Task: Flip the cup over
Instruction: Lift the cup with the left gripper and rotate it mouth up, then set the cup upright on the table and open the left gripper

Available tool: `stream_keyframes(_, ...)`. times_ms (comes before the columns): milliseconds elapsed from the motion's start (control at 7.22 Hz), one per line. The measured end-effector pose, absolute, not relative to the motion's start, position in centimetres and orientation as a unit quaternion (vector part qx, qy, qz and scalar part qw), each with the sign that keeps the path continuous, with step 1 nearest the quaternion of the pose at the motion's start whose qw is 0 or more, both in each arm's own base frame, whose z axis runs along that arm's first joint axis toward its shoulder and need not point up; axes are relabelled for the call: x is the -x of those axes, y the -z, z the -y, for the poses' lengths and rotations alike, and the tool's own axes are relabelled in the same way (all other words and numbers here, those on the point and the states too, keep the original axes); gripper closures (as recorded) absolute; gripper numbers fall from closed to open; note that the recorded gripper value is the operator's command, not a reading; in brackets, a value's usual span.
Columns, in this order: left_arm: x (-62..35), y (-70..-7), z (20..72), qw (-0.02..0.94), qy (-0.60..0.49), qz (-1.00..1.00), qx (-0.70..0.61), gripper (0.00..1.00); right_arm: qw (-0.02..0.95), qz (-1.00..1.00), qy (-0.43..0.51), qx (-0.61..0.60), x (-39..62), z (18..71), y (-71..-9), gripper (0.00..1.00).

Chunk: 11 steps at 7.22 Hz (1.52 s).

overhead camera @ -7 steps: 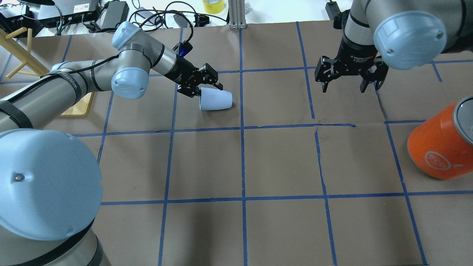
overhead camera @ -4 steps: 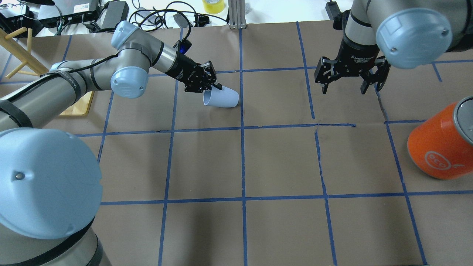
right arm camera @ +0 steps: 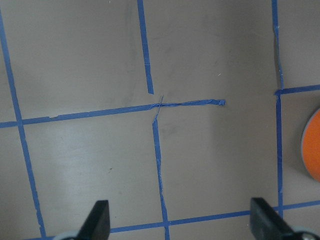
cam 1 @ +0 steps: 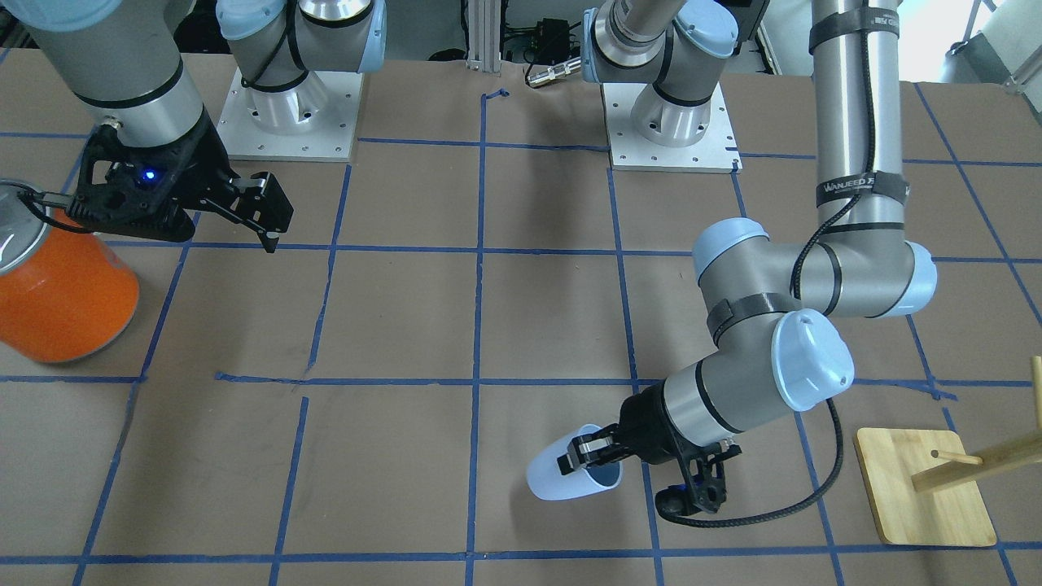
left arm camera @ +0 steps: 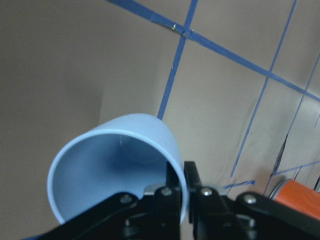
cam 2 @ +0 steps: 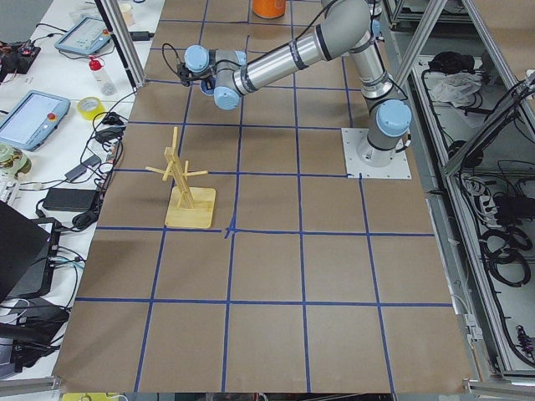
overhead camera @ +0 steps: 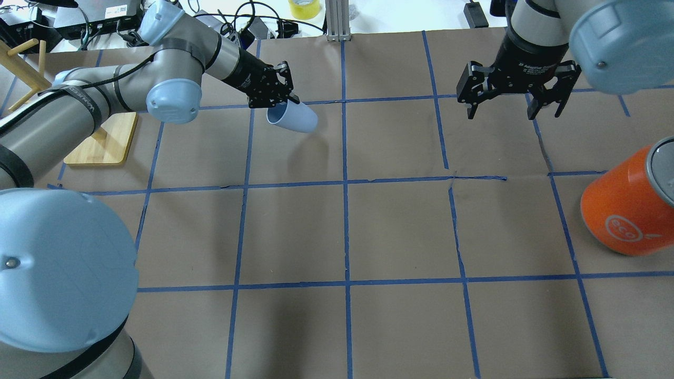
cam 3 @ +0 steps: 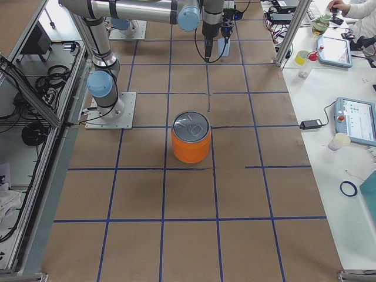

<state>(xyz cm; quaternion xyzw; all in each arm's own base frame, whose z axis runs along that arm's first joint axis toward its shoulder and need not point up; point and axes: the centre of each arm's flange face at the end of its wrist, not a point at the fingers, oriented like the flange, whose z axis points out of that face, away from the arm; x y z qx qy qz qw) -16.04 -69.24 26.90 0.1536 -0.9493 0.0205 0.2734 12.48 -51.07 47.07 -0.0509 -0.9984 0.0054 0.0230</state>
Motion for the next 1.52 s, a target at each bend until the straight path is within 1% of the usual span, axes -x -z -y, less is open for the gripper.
stream_keyframes(138, 14.4, -28.3, 69.9, 0.201, -0.052, 0.967, -0.148, 1.0, 0.021, 0.998, -0.012, 0.051, -12.5, 50.5, -47.9, 0.39)
stream_keyframes(277, 12.9, -29.0, 70.0, 0.119, -0.071, 0.983, -0.117, 1.0, 0.021, 0.998, -0.017, 0.051, -12.5, 50.2, -48.3, 0.87)
stream_keyframes(415, 11.3, -29.2, 69.6, 0.037, -0.072, 0.995, -0.059, 1.0, 0.021, 0.998, -0.018, 0.051, -12.5, 50.1, -48.4, 0.89)
stream_keyframes(554, 10.1, -29.2, 69.2, -0.029, -0.063, 0.998, -0.001, 1.0, 0.021, 0.998, -0.014, 0.052, -12.5, 49.9, -48.3, 0.05)
stream_keyframes(692, 9.5, -28.9, 68.8, -0.058, -0.054, 0.996, 0.029, 1.0, 0.023, 0.998, -0.013, 0.053, -12.5, 50.0, -48.2, 0.0)
stream_keyframes(969, 9.3, -27.5, 68.0, -0.072, -0.048, 0.995, 0.046, 1.0, 0.027, 0.998, -0.02, 0.056, -12.2, 50.3, -48.0, 0.0)
stream_keyframes(1108, 9.2, -26.9, 67.6, -0.074, -0.044, 0.995, 0.049, 0.04, 0.029, 0.998, -0.021, 0.056, -12.2, 50.3, -47.9, 0.0)
stream_keyframes(1246, 9.1, -26.3, 67.2, -0.076, -0.038, 0.995, 0.053, 0.0, 0.029, 0.998, -0.021, 0.056, -12.2, 50.3, -47.9, 0.0)
stream_keyframes(1523, 9.0, -25.9, 66.9, -0.079, -0.035, 0.994, 0.06, 0.0, 0.03, 0.998, -0.02, 0.056, -12.2, 50.2, -48.0, 0.0)
